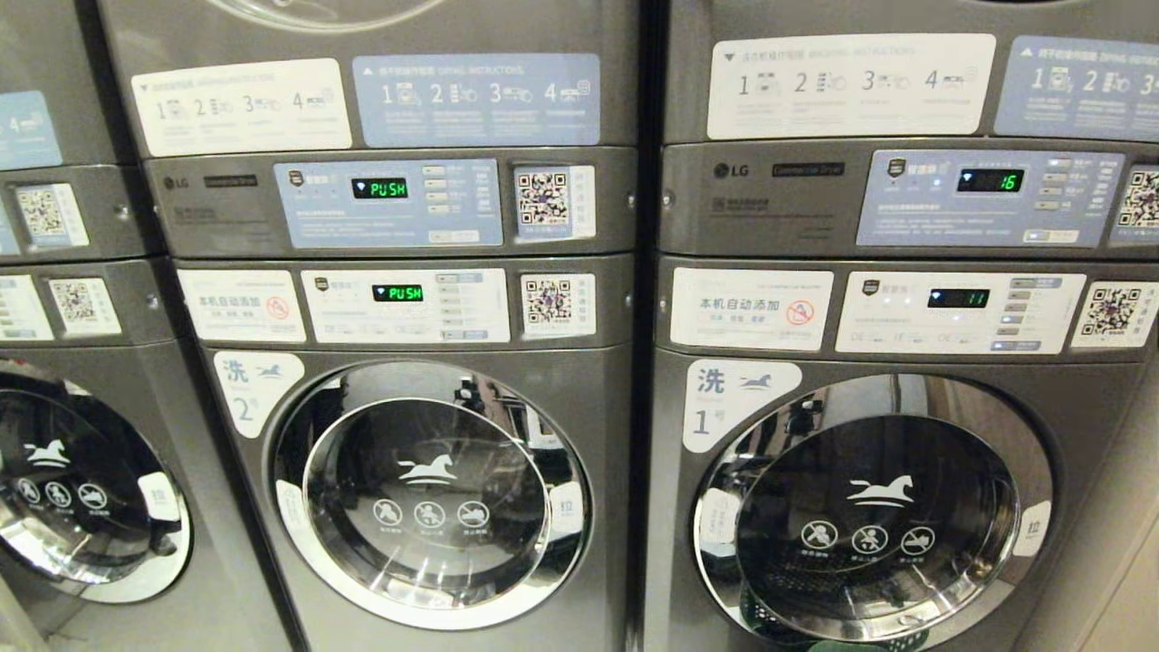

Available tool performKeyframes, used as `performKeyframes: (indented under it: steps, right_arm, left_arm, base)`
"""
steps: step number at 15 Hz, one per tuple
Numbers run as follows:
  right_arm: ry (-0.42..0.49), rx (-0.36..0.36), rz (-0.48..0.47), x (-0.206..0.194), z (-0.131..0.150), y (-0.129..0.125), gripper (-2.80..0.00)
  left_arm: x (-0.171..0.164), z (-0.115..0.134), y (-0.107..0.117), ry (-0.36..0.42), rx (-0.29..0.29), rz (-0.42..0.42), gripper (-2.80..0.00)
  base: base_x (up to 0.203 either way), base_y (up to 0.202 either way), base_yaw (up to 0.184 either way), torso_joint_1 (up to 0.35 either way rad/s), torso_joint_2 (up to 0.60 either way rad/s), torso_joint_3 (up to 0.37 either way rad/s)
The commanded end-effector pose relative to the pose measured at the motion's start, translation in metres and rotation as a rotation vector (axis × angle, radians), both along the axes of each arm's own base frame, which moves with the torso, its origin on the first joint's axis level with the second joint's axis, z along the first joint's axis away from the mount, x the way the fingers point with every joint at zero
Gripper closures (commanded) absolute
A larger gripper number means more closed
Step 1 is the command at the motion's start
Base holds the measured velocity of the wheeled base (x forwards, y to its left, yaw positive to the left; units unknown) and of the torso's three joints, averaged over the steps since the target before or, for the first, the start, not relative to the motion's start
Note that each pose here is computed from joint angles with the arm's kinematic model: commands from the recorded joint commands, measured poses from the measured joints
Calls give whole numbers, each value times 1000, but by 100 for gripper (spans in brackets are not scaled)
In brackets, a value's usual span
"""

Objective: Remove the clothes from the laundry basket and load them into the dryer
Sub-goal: Take the clothes out of the basket

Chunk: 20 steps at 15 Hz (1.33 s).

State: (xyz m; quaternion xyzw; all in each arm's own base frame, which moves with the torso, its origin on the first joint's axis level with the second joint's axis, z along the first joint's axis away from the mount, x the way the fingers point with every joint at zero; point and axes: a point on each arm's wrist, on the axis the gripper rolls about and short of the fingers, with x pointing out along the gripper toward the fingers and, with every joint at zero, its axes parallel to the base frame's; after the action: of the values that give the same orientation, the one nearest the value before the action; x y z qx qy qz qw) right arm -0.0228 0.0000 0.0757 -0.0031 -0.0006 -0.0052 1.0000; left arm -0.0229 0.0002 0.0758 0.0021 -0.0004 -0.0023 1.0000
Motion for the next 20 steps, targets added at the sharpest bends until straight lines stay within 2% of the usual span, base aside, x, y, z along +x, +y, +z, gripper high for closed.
performKeyframes:
  steps: [1,20]
  right_arm:
    - [-3,4,-2,0,0,0,0]
    - [-3,11,-2,0,0,0,0]
  left_arm:
    - [0,0,0,-2,0,0,0]
    - [0,0,0,-2,-3,0,0]
  base:
    - [0,0,0,0,0,0]
    - [0,0,0,0,0,0]
